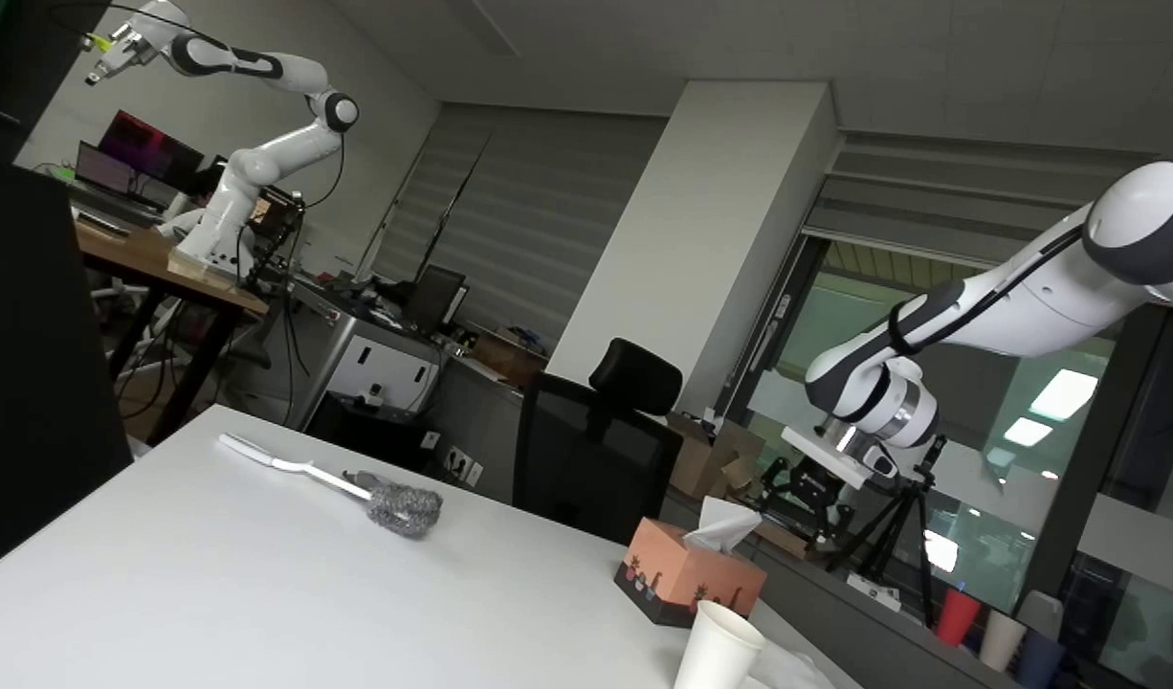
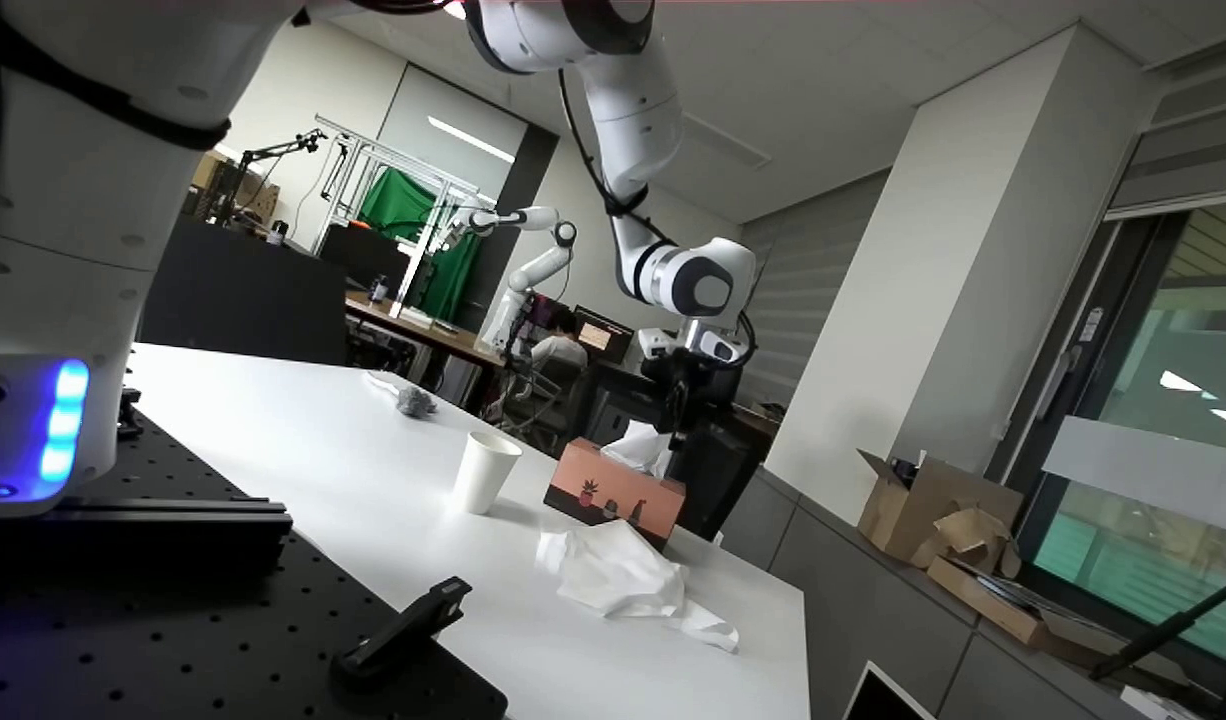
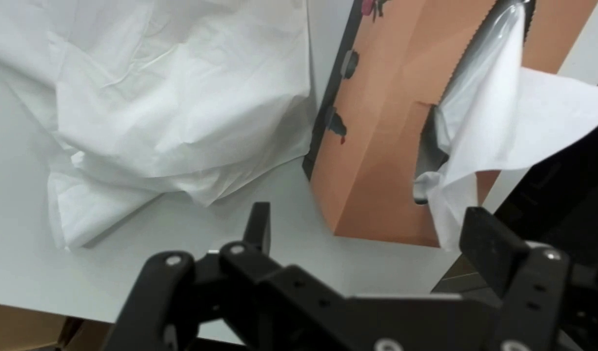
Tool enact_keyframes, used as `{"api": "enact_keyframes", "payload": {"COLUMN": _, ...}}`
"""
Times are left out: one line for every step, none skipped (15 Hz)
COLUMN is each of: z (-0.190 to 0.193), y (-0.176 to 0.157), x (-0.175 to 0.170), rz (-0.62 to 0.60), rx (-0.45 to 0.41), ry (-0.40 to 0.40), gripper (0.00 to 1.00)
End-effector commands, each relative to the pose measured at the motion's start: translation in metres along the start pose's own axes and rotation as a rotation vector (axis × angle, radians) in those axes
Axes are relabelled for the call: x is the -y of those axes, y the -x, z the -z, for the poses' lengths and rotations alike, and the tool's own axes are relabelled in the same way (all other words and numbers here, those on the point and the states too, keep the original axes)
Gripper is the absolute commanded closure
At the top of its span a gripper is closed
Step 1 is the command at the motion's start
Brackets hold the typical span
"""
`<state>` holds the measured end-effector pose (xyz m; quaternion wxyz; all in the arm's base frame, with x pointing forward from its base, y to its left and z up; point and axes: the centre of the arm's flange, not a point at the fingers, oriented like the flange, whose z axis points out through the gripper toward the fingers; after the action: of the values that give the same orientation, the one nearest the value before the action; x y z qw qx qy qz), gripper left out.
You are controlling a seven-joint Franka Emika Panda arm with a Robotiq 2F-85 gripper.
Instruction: Pull out a tissue from the box and put it on the table
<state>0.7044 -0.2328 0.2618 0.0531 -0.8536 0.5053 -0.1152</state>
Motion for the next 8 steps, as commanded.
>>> {"api": "enact_keyframes", "payload": {"z": -0.012, "y": -0.005, "x": 0.025, "rz": -0.017, "rx": -0.024, "ry": -0.077, "gripper": 0.0}}
{"api": "enact_keyframes", "payload": {"z": -0.016, "y": -0.005, "x": 0.028, "rz": -0.013, "rx": -0.025, "ry": -0.088, "gripper": 0.0}}
{"api": "enact_keyframes", "payload": {"z": -0.019, "y": -0.005, "x": 0.03, "rz": -0.013, "rx": -0.028, "ry": -0.087, "gripper": 0.25}}
{"api": "enact_keyframes", "payload": {"z": -0.022, "y": -0.006, "x": 0.032, "rz": -0.013, "rx": -0.024, "ry": -0.087, "gripper": 0.25}}
{"api": "enact_keyframes", "payload": {"z": -0.023, "y": -0.007, "x": 0.032, "rz": -0.014, "rx": -0.02, "ry": -0.084, "gripper": 0.32}}
{"api": "enact_keyframes", "payload": {"z": -0.025, "y": -0.008, "x": 0.033, "rz": -0.013, "rx": -0.019, "ry": -0.084, "gripper": 0.4}}
{"api": "enact_keyframes", "payload": {"z": -0.025, "y": -0.01, "x": 0.033, "rz": -0.012, "rx": -0.02, "ry": -0.081, "gripper": 0.47}}
{"api": "enact_keyframes", "payload": {"z": -0.026, "y": -0.011, "x": 0.033, "rz": -0.01, "rx": -0.018, "ry": -0.077, "gripper": 0.55}}
